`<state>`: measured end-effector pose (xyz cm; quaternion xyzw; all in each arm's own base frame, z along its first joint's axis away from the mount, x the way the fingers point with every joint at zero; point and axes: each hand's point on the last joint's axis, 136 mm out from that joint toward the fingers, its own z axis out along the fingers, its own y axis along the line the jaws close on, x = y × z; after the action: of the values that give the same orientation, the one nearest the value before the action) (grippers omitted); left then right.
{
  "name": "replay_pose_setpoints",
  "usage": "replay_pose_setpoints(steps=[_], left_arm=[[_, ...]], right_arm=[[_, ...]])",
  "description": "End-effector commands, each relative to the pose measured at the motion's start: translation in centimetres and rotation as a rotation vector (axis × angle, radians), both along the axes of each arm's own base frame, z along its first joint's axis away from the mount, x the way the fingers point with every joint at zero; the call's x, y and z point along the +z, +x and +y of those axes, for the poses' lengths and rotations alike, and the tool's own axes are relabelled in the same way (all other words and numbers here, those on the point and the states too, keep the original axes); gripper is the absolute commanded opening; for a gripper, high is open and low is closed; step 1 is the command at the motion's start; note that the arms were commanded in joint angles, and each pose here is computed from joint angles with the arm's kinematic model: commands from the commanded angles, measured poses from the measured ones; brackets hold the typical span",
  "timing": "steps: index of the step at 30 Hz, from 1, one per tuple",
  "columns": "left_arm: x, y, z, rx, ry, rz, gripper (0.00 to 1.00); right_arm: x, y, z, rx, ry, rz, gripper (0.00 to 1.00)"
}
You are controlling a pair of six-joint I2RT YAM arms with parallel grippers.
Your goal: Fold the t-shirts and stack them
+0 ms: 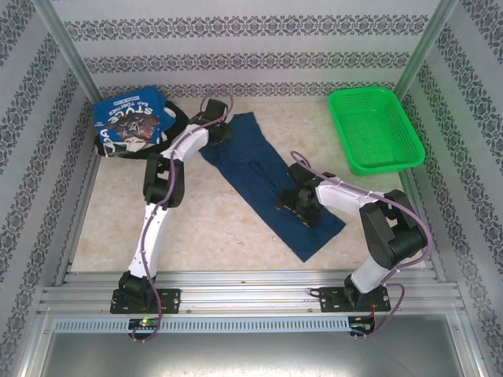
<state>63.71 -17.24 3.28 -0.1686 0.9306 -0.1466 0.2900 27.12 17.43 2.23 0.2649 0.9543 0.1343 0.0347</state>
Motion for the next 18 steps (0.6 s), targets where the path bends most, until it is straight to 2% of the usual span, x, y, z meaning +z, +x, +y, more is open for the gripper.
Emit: replay_pose_setpoints(steps=[1, 4, 10, 11, 12, 14, 18], left_arm=[[-6.9, -1.2, -1.7, -0.078, -0.096, 0.157, 0.34], [-6.5, 1.2, -3.0, -0.065, -0.225, 0.074, 0.33], [-5.2, 3.2, -3.6, -0.071, -0.343, -0.011, 0.33], [-4.3, 3.5, -3.8, -0.080, -0.379, -0.022, 0.36], [-3.0, 3.7, -4.0, -0.092, -0.409, -0.039, 0.42], [1.9, 4.3, -4.4, -0.136, -0.453, -0.109, 0.57], [13.6, 3.6, -2.8, -0.195, -0.459, -0.238, 0.69]], right_arm=[[-2.2, -3.4, 3.5, -0.096, 0.111, 0.168, 0.96], [-1.9, -3.8, 6.1, -0.161, 0.187, 0.184, 0.96], [-0.3, -4.3, 10.5, -0.236, 0.298, 0.178, 0.97], [0.4, -4.2, 11.3, -0.233, 0.327, 0.167, 0.98], [1.1, -4.0, 12.1, -0.220, 0.360, 0.154, 0.98], [3.1, -4.1, 13.1, -0.164, 0.404, 0.150, 0.98], [7.4, -5.3, 10.5, -0.019, 0.317, 0.059, 0.98]])
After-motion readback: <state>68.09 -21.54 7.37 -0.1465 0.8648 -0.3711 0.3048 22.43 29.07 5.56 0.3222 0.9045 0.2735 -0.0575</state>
